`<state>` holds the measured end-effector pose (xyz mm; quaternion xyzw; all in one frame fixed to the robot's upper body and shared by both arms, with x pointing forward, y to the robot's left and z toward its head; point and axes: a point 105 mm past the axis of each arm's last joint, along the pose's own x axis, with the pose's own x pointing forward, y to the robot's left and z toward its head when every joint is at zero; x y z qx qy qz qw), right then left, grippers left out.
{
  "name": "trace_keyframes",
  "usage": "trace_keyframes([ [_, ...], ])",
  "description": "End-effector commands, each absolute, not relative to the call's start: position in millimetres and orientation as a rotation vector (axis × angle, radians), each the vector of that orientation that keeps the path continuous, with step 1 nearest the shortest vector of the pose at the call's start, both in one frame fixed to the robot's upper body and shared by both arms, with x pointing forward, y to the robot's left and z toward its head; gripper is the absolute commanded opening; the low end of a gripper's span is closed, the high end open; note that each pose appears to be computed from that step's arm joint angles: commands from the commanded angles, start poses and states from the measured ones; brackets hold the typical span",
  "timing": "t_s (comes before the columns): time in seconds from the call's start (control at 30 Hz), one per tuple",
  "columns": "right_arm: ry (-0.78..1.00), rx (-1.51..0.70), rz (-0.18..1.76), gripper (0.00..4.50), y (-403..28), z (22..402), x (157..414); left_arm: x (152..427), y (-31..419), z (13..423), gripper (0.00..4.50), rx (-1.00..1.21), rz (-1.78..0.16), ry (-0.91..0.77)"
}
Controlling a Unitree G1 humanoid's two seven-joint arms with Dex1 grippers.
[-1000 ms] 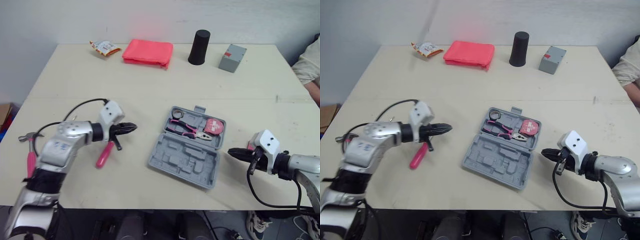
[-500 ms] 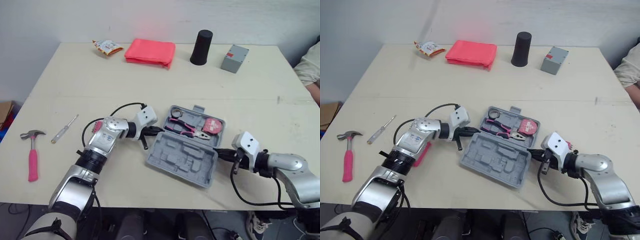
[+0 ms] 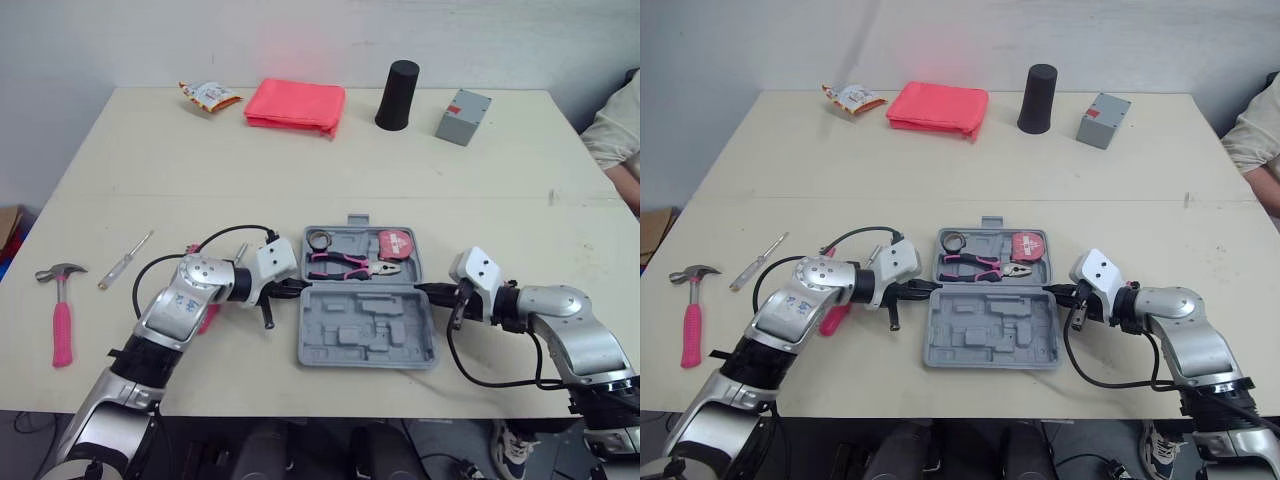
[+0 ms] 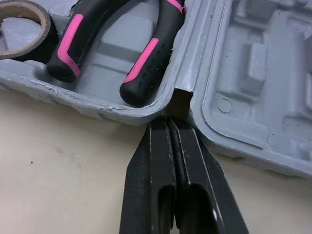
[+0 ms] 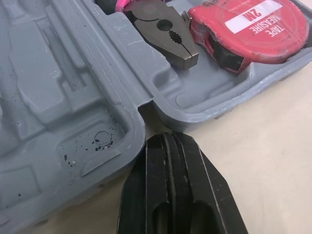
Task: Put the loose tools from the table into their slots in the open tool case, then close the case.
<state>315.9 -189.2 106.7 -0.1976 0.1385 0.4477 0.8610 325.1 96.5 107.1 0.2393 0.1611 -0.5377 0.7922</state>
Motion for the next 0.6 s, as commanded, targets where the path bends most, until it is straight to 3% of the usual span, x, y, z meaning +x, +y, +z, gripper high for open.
trace_keyframes([
  [0.03, 0.262, -0.425, 0.983, 0.00, -182.6, 111.1, 312.3, 317.3, 97.8, 96.2, 0.03, 0.518, -1.143, 0.379],
  [0.2, 0.271, -0.445, 0.914, 0.00, -207.6, 121.1, 307.4, 322.1, 115.7, 119.2, 0.03, 0.469, -1.047, 0.310],
  [0.4, 0.268, -0.381, 0.862, 0.00, -245.0, 147.6, 273.2, 318.7, 182.8, 147.3, 0.03, 0.477, -0.749, 0.266],
  [0.47, 0.285, -0.350, 0.792, 0.00, -267.0, 155.2, 264.3, 306.1, 206.9, 156.0, 0.03, 0.418, -0.668, 0.269],
  [0.6, 0.329, -0.273, 0.648, 1.40, -317.4, 169.4, 240.6, 256.5, 265.3, 168.3, 0.00, 0.088, -0.496, 0.308],
])
